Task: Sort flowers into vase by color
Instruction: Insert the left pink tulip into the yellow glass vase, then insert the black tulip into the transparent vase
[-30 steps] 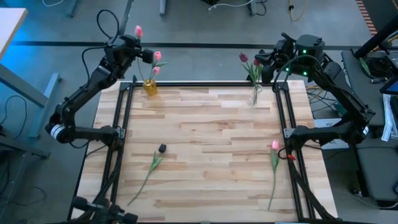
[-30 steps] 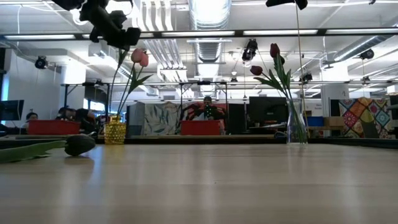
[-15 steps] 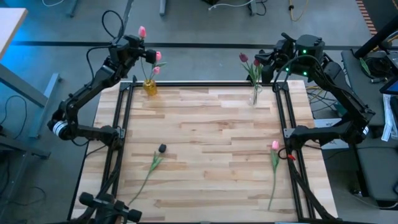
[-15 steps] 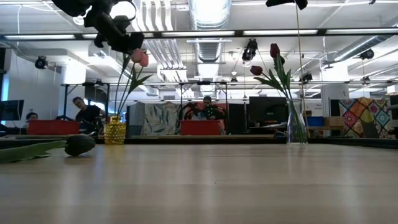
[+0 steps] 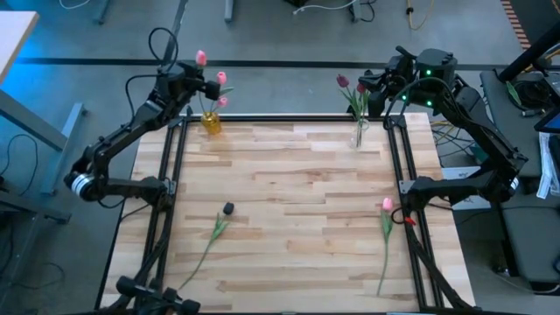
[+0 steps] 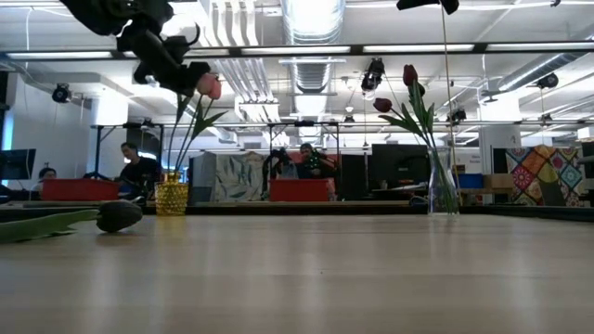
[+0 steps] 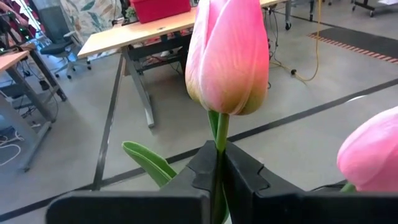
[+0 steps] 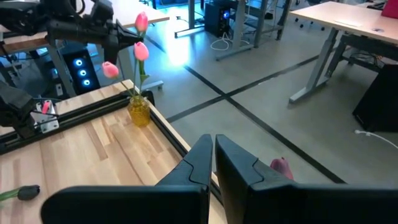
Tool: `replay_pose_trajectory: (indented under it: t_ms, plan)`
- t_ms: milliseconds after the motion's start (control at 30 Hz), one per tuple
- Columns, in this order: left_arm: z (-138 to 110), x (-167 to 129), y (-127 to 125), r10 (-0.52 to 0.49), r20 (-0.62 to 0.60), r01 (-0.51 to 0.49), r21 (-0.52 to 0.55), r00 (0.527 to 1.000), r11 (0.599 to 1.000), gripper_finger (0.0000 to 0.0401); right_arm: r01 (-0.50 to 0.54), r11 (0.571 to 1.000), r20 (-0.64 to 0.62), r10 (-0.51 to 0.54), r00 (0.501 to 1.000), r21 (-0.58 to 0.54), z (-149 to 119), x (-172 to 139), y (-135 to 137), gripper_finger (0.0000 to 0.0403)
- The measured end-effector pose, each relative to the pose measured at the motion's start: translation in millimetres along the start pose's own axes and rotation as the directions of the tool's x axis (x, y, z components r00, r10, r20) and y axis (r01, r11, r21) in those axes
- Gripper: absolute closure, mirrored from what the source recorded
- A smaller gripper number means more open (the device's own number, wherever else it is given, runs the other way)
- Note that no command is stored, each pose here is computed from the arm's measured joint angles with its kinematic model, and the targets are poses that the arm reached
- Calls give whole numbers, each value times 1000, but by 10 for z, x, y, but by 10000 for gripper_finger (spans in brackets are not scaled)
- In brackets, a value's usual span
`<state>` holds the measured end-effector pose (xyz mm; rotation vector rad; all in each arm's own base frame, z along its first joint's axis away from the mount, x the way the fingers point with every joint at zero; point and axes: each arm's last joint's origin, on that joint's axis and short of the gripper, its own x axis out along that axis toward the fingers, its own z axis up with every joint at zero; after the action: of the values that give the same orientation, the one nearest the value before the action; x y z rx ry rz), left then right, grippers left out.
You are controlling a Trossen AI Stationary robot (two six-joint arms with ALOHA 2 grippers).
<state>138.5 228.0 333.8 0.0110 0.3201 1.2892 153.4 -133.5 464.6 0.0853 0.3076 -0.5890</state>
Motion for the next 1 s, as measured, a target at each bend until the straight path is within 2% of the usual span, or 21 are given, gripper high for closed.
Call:
replay_pose_trajectory:
  t_ms: [267, 500, 1000]
  plan:
    - [-52, -125, 35, 0, 25, 0, -31, 1000, 1000, 394, -2, 1000, 0, 2, 1000, -1, 0, 0, 0, 390]
    - [-136, -213, 53, -13, -17, 12, -65, 1000, 998, 379, -2, 1000, 0, 2, 1000, -3, 0, 0, 1, 390]
    - [-240, -362, 91, -24, -147, 21, -24, 989, 999, 244, -2, 1000, 0, 2, 1000, -5, 0, 0, 1, 390]
